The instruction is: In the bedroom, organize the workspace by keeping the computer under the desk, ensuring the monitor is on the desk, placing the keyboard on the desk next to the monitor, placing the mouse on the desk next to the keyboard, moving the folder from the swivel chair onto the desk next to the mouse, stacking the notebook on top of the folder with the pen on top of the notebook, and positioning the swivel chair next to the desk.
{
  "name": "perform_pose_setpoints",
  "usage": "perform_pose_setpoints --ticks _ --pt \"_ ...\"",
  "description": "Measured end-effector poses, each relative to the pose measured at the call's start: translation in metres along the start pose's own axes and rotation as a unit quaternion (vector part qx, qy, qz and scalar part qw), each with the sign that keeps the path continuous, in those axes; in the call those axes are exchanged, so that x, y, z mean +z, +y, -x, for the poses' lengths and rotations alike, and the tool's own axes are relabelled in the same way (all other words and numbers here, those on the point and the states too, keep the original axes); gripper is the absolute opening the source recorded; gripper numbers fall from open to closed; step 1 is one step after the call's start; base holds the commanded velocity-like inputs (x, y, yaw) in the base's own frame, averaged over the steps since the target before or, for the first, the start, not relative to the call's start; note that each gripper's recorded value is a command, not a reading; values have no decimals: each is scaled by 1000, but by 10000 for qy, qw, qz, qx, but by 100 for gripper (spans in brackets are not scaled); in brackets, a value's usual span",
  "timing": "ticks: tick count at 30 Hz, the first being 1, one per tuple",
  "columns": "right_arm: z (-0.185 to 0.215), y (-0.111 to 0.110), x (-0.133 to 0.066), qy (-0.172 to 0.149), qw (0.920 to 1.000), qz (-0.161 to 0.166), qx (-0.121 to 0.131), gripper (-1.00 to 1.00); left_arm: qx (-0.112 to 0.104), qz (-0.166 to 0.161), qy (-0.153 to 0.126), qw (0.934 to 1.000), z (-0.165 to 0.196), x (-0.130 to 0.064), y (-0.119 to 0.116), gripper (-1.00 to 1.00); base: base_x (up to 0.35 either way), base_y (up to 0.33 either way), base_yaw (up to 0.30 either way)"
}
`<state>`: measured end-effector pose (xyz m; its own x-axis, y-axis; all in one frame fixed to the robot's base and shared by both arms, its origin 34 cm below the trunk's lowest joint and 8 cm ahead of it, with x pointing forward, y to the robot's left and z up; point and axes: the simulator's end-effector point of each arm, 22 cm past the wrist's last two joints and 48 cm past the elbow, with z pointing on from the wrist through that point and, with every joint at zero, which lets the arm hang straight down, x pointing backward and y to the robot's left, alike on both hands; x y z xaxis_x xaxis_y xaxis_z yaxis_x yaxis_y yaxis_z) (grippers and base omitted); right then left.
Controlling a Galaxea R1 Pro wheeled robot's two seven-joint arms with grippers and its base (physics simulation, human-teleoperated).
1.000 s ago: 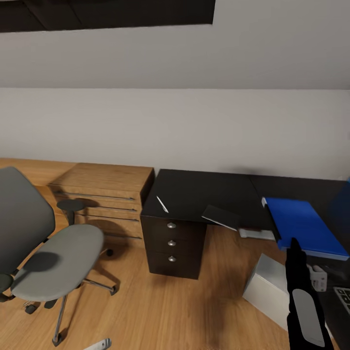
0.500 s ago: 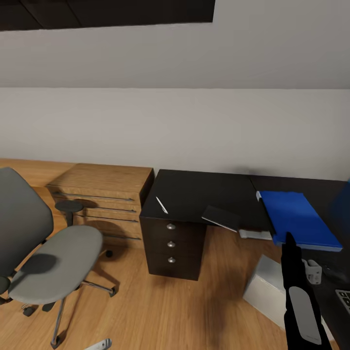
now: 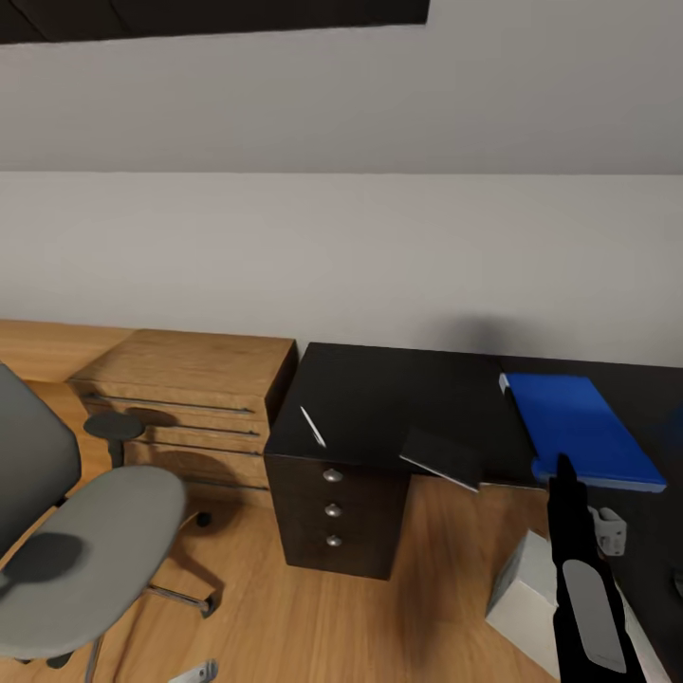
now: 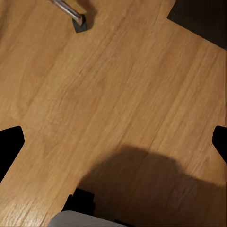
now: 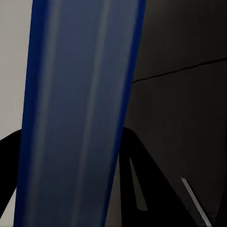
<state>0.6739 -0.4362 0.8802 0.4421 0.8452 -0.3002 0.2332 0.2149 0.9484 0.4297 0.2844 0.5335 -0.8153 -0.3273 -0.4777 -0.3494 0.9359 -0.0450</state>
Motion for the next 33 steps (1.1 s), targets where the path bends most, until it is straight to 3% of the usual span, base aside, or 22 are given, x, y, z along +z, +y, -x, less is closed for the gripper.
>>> perform_pose_setpoints --ticks 11,33 --pt "-1 -7 0 2 10000 -74 -15 -100 3 3 9 10000 -1 0 0 100 161 -99 -14" --pt "-28 -67 -4 284 9972 -685 -138 -100 19 34 118 9999 -10 3 3 100 2 -2 -127"
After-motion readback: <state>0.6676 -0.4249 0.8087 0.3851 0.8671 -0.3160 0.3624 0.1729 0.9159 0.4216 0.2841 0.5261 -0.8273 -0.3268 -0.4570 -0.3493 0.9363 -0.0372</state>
